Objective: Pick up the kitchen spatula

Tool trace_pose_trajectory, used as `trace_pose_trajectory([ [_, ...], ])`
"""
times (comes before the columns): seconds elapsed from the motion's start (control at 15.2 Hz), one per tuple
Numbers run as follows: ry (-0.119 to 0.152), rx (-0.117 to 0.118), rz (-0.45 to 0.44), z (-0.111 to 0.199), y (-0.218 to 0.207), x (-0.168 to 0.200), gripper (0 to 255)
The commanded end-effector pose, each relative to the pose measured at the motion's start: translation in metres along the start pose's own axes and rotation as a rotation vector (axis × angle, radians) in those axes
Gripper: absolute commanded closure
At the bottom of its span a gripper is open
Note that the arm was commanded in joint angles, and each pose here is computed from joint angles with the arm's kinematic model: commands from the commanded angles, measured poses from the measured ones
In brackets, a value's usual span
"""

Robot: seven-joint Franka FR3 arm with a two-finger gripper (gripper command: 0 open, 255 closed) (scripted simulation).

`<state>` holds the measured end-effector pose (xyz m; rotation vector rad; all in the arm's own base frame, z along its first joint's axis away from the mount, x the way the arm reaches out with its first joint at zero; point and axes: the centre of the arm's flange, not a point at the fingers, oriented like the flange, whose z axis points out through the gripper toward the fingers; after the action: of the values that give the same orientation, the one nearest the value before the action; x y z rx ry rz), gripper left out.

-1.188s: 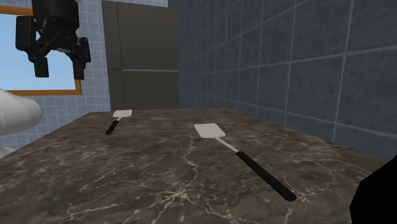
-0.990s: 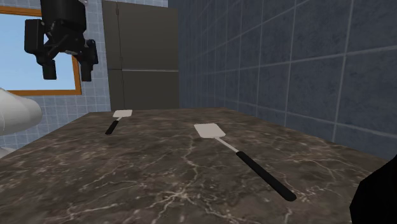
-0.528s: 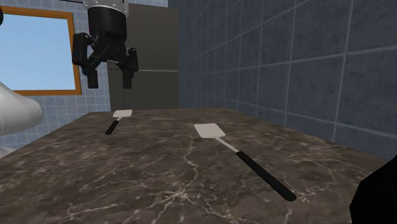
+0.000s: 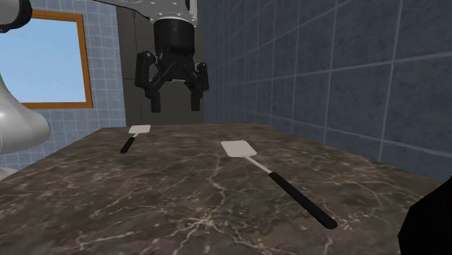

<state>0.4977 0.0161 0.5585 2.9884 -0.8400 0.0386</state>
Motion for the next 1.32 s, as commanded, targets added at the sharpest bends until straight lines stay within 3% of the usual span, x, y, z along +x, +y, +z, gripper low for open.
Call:
trace_pose_trajectory([
  [0.0,0.004,0.001,0.087,0.005,-0.012,0.024,0],
  [0.79,0.023,0.0,0.575,0.034,-0.032,0.174,0],
  [1.25,0.023,0.0,0.576,0.066,-0.033,0.173,0],
])
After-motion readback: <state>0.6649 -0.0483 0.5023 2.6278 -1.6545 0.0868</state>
